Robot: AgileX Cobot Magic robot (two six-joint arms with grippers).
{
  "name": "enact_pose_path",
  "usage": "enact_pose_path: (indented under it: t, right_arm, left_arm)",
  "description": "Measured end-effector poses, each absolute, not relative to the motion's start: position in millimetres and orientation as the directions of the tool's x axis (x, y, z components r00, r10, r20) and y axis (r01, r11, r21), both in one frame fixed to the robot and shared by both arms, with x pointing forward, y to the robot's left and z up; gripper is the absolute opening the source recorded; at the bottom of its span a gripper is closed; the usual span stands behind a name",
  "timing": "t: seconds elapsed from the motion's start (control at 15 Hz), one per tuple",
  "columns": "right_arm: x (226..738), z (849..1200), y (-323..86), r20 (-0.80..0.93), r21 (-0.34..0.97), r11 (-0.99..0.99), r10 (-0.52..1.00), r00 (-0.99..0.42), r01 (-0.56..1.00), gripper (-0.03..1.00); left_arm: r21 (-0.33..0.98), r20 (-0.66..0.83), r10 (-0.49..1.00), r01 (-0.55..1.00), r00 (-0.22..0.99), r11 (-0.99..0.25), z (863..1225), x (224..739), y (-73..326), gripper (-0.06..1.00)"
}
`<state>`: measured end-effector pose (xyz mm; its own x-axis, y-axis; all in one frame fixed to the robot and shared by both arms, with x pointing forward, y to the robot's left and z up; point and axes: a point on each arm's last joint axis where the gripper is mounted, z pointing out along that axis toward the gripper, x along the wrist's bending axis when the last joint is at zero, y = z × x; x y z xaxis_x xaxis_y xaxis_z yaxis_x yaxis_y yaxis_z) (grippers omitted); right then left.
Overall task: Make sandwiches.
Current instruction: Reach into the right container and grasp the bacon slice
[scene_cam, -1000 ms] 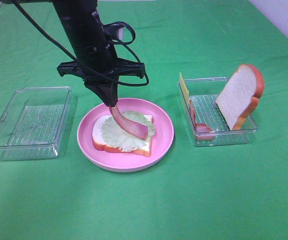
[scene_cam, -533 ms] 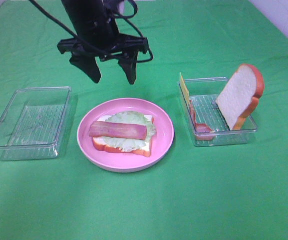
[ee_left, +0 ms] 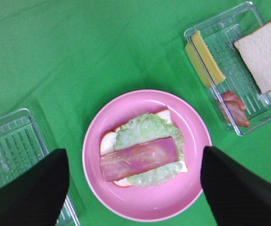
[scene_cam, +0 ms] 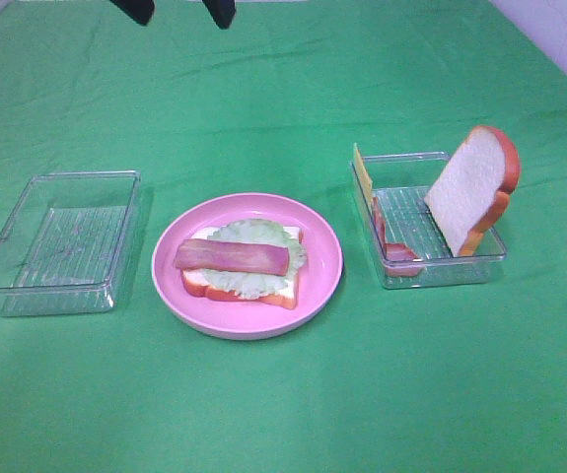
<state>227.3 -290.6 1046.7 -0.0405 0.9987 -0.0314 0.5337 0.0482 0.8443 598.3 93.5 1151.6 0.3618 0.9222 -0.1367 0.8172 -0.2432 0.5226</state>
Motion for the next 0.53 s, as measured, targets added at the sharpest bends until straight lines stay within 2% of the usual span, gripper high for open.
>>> enact_pose_path:
  t: [0.13, 0.2, 0.53]
  right_arm:
    - [227.3, 1046.7, -290.6, -0.031, 0.844, 0.048, 0.999, -0.041, 0.534, 0.81]
    - [227.3, 1046.7, -290.6, -0.031, 0.844, 0.048, 0.999, -0.041, 0.534, 0.81]
    - [227.3, 1046.7, -290.6, -0.031, 0.844, 0.048, 0.999, -0.041, 0.534, 0.81]
  left_arm:
    - [0.552, -0.124, 0.924, 0.799, 0.363, -0.24, 1172.0, 576.2, 107.8, 0.73]
    - [0.563, -0.11, 0.926, 0.79, 0.361, -0.241, 1186.5, 541.8, 128.8, 0.73]
    - [0.519, -0.099, 0.929, 0.815, 0.356, -0.257, 1175.0, 460.3, 175.3, 0.73]
